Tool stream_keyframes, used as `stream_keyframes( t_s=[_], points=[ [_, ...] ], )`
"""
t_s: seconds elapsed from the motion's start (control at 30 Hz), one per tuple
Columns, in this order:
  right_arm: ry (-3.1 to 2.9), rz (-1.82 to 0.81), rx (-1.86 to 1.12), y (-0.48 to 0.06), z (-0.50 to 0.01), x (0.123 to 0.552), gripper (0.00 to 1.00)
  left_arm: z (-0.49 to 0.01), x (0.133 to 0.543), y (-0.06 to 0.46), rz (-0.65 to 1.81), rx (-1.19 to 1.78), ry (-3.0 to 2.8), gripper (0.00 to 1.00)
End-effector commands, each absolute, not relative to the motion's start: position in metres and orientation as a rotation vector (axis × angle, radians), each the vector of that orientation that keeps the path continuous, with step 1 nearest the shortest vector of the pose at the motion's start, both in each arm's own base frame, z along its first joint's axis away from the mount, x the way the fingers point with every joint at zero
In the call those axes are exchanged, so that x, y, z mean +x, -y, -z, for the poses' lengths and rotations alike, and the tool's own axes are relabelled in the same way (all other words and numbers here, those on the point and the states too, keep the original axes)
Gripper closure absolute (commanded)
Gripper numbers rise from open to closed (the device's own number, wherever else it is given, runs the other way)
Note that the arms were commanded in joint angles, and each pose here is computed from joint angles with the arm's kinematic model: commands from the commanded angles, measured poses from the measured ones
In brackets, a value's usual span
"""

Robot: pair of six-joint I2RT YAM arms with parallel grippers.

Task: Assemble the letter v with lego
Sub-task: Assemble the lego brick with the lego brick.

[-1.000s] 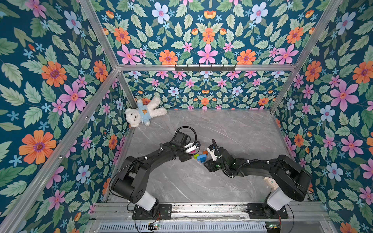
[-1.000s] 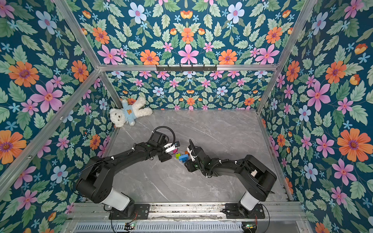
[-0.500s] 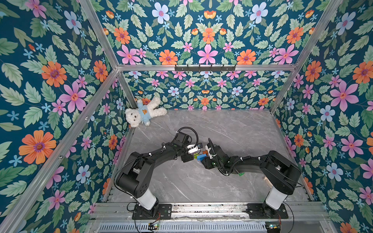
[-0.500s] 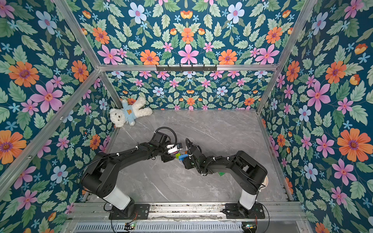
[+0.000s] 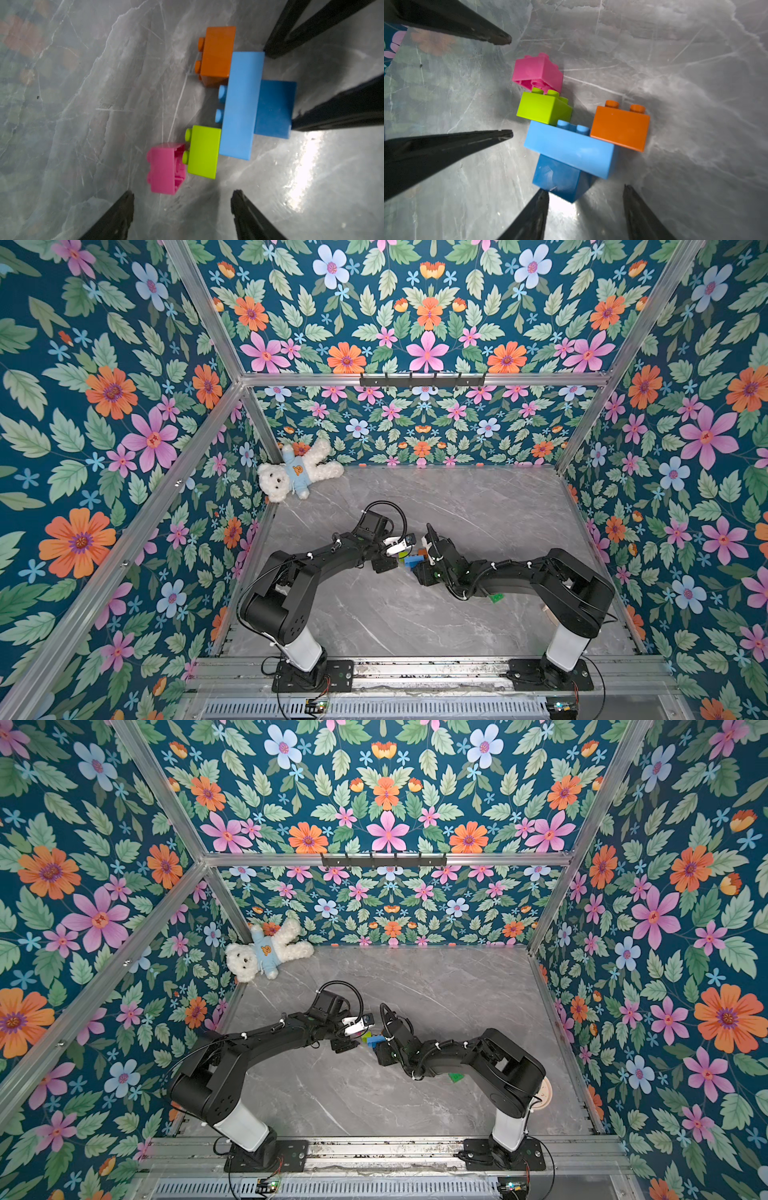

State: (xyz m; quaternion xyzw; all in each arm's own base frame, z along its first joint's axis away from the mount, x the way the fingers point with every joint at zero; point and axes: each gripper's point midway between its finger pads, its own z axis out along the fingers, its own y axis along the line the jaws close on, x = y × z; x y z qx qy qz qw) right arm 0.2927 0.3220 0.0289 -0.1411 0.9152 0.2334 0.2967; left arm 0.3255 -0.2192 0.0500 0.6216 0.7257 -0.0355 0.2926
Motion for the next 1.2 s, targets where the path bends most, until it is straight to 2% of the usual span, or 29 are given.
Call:
stream_keyframes(
  t_s=[0.0, 0.5, 1.17],
  points=[
    [-2.478, -0.604, -0.444, -0.319, -0.019, 0.283, 0.41, -0.054, 0.327, 0.223, 0.107, 1.675, -1.891, 0.23],
    [-2.478, -0.548, -0.408, -0.314, -0.022, 0.292, 0.43, -0.051, 0.323, 0.235, 0.18, 1.738, -1.805, 0.24],
    [-2.465, -0.588, -0.404, -0.316, -0.024, 0.294, 0.43, -0.036, 0.33, 0.24, 0.202, 1.734, -1.811, 0.36]
  ],
)
